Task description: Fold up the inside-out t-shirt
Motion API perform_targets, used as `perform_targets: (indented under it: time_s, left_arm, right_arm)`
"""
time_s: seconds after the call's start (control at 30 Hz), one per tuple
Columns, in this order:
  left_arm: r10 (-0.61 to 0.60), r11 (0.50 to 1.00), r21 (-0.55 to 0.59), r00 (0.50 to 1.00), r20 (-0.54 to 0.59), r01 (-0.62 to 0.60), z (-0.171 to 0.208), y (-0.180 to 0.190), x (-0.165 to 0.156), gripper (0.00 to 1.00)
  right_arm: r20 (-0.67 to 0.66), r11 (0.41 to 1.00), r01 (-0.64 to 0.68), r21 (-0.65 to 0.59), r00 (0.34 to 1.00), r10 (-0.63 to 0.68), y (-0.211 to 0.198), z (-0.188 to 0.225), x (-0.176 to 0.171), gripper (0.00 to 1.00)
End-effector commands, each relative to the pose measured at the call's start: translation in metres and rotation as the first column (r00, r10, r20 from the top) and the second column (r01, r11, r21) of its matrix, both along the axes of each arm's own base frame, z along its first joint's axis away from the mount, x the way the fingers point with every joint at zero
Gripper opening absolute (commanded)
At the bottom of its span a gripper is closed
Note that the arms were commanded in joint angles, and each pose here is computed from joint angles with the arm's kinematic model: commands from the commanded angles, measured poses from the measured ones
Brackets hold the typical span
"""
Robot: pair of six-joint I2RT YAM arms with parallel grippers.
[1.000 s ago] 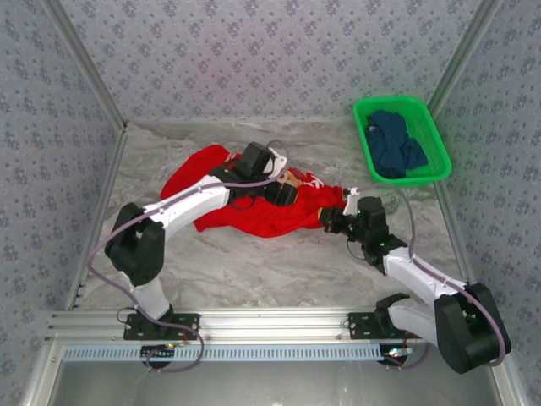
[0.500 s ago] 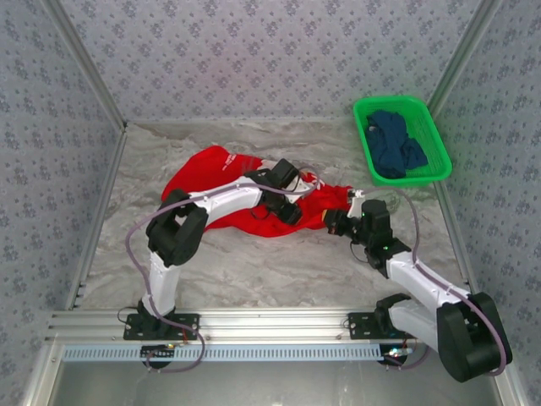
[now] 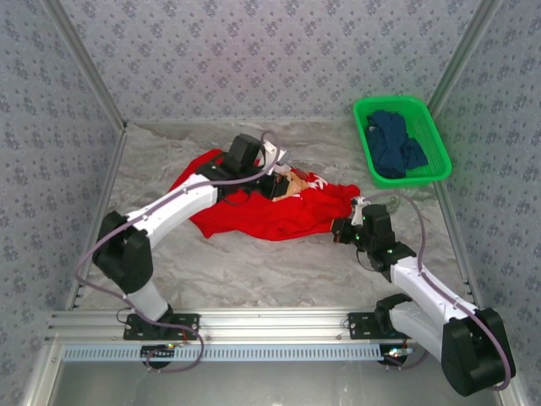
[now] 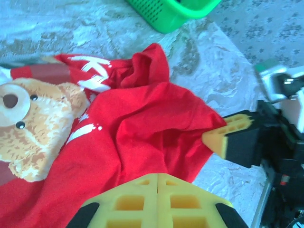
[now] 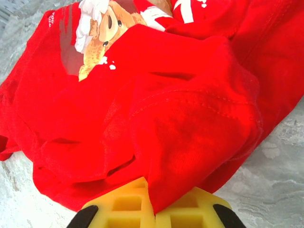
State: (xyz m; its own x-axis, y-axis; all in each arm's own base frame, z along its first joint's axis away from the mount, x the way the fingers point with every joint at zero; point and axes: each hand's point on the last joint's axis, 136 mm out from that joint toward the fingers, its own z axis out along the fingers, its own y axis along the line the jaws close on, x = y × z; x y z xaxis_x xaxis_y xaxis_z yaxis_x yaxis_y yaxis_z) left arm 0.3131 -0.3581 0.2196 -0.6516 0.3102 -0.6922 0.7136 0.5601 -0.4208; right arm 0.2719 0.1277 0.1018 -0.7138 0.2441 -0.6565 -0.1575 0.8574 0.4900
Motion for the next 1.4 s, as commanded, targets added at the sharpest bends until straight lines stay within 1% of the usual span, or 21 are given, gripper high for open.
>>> perform_targets:
  time_s: [0.0,0.03,0.1,0.13,0.23,0.37,0.43,0.47,0.57,0.63,0.73,0.8,0.9,1.0,1.1,1.2,1.27,1.3,1.37]
  left_arm:
    - [-0.085,0.974,0.214,0.996,0.022,0.078,-0.052,-0.003,-0.018,0.25]
    - [-0.112,0.952,0.292,0.993,0.037,0.096,-0.067,-0.004,-0.020,0.33]
    - [-0.145,0.913,0.392,0.988,0.052,0.113,-0.090,-0.006,-0.020,0.42]
    - [-0.158,0.897,0.425,0.986,0.051,0.122,-0.101,-0.007,-0.020,0.45]
    - [-0.181,0.870,0.471,0.983,0.027,0.147,-0.124,-0.016,-0.019,0.52]
    - [-0.226,0.834,0.510,0.974,-0.027,0.208,-0.150,-0.025,-0.028,0.55]
    - [-0.232,0.821,0.525,0.971,-0.053,0.224,-0.161,-0.026,-0.030,0.54]
    - [-0.228,0.817,0.532,0.972,-0.058,0.223,-0.163,-0.025,-0.030,0.51]
    - [-0.215,0.825,0.524,0.975,-0.059,0.214,-0.162,-0.026,-0.027,0.28]
    - [-0.196,0.855,0.478,0.979,-0.058,0.200,-0.152,-0.029,-0.025,0.16]
    - [-0.153,0.910,0.381,0.987,-0.057,0.163,-0.129,-0.031,-0.017,0.06]
    - [-0.131,0.939,0.314,0.990,-0.059,0.143,-0.113,-0.030,-0.015,0.00]
    - [-0.097,0.973,0.203,0.994,-0.055,0.107,-0.085,-0.025,-0.014,0.00]
    - [-0.043,0.998,0.050,0.996,-0.079,0.047,-0.051,-0.016,-0.014,0.00]
    - [-0.001,0.994,-0.108,0.991,-0.134,-0.014,-0.021,-0.006,-0.017,0.00]
    - [-0.014,0.970,-0.240,0.978,-0.207,-0.037,0.001,0.000,-0.025,0.00]
    - [-0.029,0.948,-0.313,0.969,-0.245,-0.051,0.012,0.007,-0.031,0.00]
    - [-0.031,0.937,-0.345,0.967,-0.252,-0.059,0.018,0.009,-0.032,0.00]
    - [-0.034,0.918,-0.389,0.963,-0.269,-0.076,0.023,0.014,-0.035,0.00]
  right_arm:
    - [0.033,1.000,-0.024,-0.020,0.999,0.025,0.001,0.011,0.004,0.00]
    - [0.030,0.999,-0.025,-0.019,0.999,0.026,0.002,0.010,0.004,0.00]
    - [0.026,0.999,-0.033,-0.016,0.999,0.034,0.003,0.009,0.003,0.00]
    - [0.024,0.999,-0.037,-0.012,0.999,0.038,0.004,0.010,0.002,0.00]
    - [0.017,0.999,-0.040,-0.011,0.999,0.040,0.004,0.009,0.000,0.00]
    - [0.012,0.999,-0.038,-0.011,0.999,0.038,0.003,0.007,-0.002,0.00]
    - [0.006,0.999,-0.030,-0.014,1.000,0.030,0.001,0.004,-0.003,0.00]
    - [0.006,0.999,-0.029,-0.013,1.000,0.029,0.001,0.004,-0.003,0.00]
    - [-0.003,0.999,-0.027,-0.017,1.000,0.027,-0.001,0.000,-0.005,0.00]
    - [-0.012,0.999,-0.024,-0.028,1.000,0.024,-0.003,-0.004,-0.007,0.00]
    - [-0.022,0.999,-0.024,-0.039,0.999,0.023,-0.005,-0.008,-0.009,0.00]
    - [-0.028,0.999,-0.020,-0.045,0.999,0.019,-0.006,-0.009,-0.010,0.00]
    - [-0.030,0.998,-0.016,-0.056,0.999,0.014,-0.008,-0.010,-0.012,0.00]
    - [-0.038,0.995,0.010,-0.098,0.999,-0.014,-0.016,-0.010,-0.012,0.00]
    - [-0.022,0.989,0.052,-0.141,0.998,-0.056,-0.025,-0.005,-0.005,0.00]
    - [-0.028,0.987,0.034,-0.160,0.999,-0.039,-0.021,-0.002,-0.004,0.00]
    - [-0.054,0.976,0.043,-0.215,0.997,-0.056,-0.025,-0.006,-0.004,0.00]
    - [-0.068,0.969,0.048,-0.243,0.996,-0.066,-0.027,-0.009,-0.005,0.04]
    - [-0.104,0.957,0.033,-0.288,0.992,-0.066,-0.027,-0.014,-0.007,0.17]
